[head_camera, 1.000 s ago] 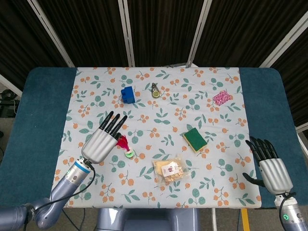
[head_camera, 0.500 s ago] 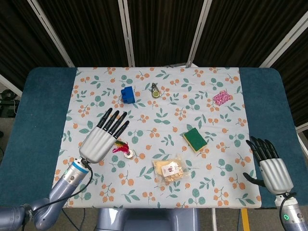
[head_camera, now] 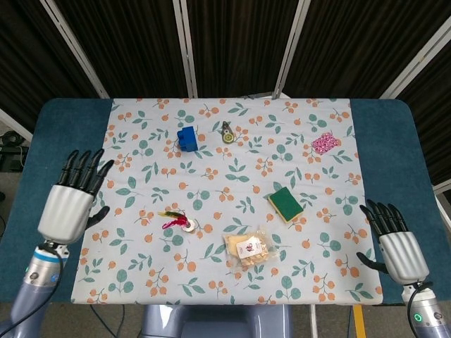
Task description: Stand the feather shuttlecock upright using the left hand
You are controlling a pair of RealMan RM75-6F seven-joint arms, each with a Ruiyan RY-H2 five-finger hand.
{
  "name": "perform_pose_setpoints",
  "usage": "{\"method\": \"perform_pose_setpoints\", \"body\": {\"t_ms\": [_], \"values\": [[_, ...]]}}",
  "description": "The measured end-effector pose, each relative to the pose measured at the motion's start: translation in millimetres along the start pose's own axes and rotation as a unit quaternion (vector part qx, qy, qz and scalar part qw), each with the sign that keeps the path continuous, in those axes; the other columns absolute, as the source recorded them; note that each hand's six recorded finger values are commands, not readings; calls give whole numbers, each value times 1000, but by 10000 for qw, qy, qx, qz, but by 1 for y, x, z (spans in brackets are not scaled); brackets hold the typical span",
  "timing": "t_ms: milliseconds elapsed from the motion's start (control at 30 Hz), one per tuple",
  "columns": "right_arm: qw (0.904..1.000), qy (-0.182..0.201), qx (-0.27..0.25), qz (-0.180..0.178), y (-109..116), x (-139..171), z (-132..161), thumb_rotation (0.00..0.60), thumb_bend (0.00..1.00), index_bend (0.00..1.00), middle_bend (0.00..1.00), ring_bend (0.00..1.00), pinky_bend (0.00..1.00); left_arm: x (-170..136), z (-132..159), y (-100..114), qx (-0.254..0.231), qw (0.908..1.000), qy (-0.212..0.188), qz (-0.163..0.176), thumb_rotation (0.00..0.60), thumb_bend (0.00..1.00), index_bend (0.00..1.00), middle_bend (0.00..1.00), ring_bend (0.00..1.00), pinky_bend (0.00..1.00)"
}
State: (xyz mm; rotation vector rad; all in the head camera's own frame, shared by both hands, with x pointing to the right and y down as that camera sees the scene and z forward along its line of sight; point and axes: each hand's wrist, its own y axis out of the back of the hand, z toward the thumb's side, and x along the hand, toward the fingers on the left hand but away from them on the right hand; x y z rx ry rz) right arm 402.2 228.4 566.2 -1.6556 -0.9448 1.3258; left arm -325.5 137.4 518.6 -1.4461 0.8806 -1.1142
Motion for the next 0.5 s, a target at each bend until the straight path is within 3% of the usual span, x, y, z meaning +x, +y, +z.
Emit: {"method": "perform_pose_setpoints", "body": {"t_ms": [233,367,500], "values": [[9999,-18,156,-45,-1,-1,1,600,76,3,0,0,0,-62,-59,-16,-379,9945,893,-387,600,43,0,0,0,0],[9997,57,250,-59,-2,-1,4,600,70,0,0,0,0,-110,-91,-28,-253,9887,1311,-676,600,40,0,0,0,0],[9997,39,242,-68,-3,-1,3,600,70,0,0,0,0,-137,-108,-34,-122,9855,1464,-850,600,39,0,0,0,0]]}}
